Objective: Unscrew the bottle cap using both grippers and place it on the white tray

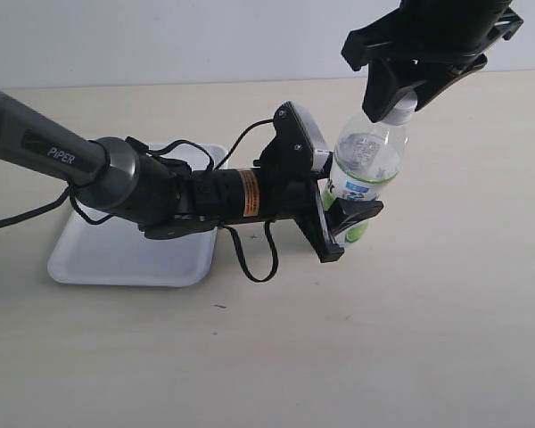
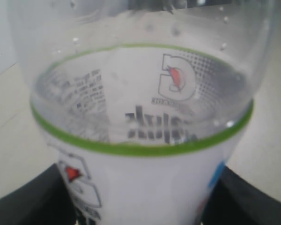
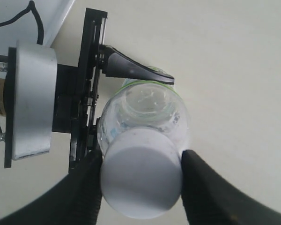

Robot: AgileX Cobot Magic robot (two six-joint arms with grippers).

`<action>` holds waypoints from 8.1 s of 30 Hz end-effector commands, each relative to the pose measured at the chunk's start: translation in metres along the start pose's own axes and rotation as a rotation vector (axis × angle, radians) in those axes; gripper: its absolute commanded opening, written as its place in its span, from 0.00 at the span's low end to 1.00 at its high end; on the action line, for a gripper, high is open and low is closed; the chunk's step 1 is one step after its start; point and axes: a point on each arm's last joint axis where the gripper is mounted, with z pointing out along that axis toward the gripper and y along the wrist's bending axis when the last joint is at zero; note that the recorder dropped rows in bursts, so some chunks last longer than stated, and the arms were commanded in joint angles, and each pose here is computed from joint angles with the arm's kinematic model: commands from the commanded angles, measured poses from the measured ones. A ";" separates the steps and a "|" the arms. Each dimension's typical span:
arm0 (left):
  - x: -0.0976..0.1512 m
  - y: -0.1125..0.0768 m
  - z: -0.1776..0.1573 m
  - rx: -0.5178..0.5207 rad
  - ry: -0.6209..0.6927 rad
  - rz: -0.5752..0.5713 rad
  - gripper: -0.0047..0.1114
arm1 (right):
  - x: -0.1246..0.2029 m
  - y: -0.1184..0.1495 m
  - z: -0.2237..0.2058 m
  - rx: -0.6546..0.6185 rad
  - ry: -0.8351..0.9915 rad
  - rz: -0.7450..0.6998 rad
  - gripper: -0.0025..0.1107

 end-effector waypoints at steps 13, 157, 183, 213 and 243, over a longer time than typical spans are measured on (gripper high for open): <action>0.001 0.001 -0.002 -0.003 0.019 0.001 0.04 | 0.000 -0.002 0.000 0.034 0.001 -0.212 0.02; 0.000 0.001 -0.002 -0.005 0.011 -0.004 0.04 | 0.000 0.004 -0.006 0.011 -0.044 -1.511 0.02; -0.001 0.001 -0.002 -0.004 0.005 -0.005 0.04 | -0.002 0.009 -0.007 -0.029 -0.104 -1.270 0.68; -0.001 0.001 -0.002 -0.012 0.003 -0.012 0.04 | 0.001 0.002 -0.006 -0.004 -0.022 -0.053 0.50; -0.001 0.001 -0.002 -0.012 0.003 -0.038 0.04 | -0.001 0.000 -0.006 0.041 -0.036 -0.820 0.02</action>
